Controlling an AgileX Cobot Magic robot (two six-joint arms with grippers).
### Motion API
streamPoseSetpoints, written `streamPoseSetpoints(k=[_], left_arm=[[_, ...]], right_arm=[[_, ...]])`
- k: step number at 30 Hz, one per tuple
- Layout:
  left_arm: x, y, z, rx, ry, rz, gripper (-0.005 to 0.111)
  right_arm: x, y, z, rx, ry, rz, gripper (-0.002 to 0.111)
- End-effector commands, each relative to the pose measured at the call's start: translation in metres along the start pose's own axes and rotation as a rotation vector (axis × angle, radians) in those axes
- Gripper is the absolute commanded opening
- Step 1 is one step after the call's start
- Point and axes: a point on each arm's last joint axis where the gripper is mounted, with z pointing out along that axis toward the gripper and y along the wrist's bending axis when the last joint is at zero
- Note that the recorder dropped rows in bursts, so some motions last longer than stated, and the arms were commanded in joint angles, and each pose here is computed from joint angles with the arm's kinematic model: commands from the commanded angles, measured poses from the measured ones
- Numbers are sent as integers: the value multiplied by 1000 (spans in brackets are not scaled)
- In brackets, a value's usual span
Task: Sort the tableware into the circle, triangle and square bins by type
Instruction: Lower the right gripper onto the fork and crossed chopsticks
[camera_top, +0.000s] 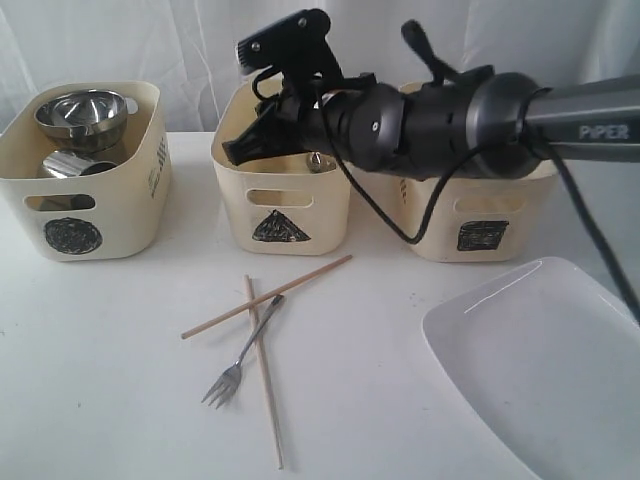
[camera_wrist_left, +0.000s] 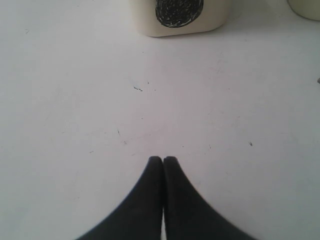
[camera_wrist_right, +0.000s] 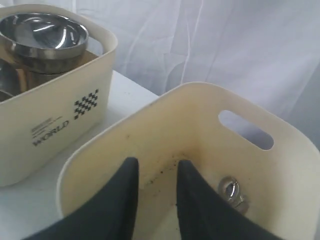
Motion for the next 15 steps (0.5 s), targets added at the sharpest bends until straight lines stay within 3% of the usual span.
streamPoseSetpoints(k=[1,8,11,15], left_arm=[[3,-1,1,8,14,0,0],[3,-1,1,8,14,0,0],[3,-1,1,8,14,0,0],[3,-1,1,8,14,0,0]], right_arm=[[-16,3,-25,-108,84,15,27],[0,24,-55,-395,434,-8,27],[18,40,-77,-628,688,-97,27],[21,61,-86,-743,715,-212,27]])
